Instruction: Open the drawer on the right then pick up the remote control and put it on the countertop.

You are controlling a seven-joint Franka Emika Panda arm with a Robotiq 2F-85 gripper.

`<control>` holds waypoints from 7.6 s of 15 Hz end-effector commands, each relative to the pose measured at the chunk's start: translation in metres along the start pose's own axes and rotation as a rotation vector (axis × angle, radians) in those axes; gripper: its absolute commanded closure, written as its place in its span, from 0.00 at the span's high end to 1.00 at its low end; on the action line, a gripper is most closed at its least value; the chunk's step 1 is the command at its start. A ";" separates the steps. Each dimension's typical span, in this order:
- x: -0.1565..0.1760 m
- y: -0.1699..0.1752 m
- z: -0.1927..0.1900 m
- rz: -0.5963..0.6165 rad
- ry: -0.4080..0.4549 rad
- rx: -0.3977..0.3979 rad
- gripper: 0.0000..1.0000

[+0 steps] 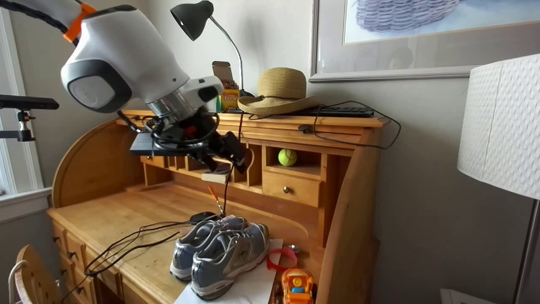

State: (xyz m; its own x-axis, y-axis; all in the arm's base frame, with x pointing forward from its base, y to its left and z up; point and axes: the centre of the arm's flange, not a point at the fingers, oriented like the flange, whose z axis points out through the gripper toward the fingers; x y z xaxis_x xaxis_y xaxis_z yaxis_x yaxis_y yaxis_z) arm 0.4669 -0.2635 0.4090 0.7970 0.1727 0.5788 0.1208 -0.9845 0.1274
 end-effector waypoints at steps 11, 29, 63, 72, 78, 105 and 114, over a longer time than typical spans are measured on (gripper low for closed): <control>0.018 0.082 0.155 -0.042 -0.002 0.102 1.00; -0.009 0.040 0.157 -0.019 0.170 -0.018 1.00; 0.004 0.023 0.235 -0.194 0.417 -0.145 0.95; 0.029 0.009 0.238 -0.154 0.444 -0.128 0.48; 0.032 0.012 0.237 -0.137 0.449 -0.138 0.01; -0.064 -0.022 0.185 -0.030 0.413 -0.153 0.06; -0.077 -0.007 0.179 -0.009 0.388 -0.195 0.06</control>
State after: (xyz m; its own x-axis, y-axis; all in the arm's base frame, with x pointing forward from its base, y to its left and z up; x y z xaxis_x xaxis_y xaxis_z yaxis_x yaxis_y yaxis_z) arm 0.5403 -0.2705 0.2333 0.4747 0.2182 0.8527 0.0145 -0.9706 0.2402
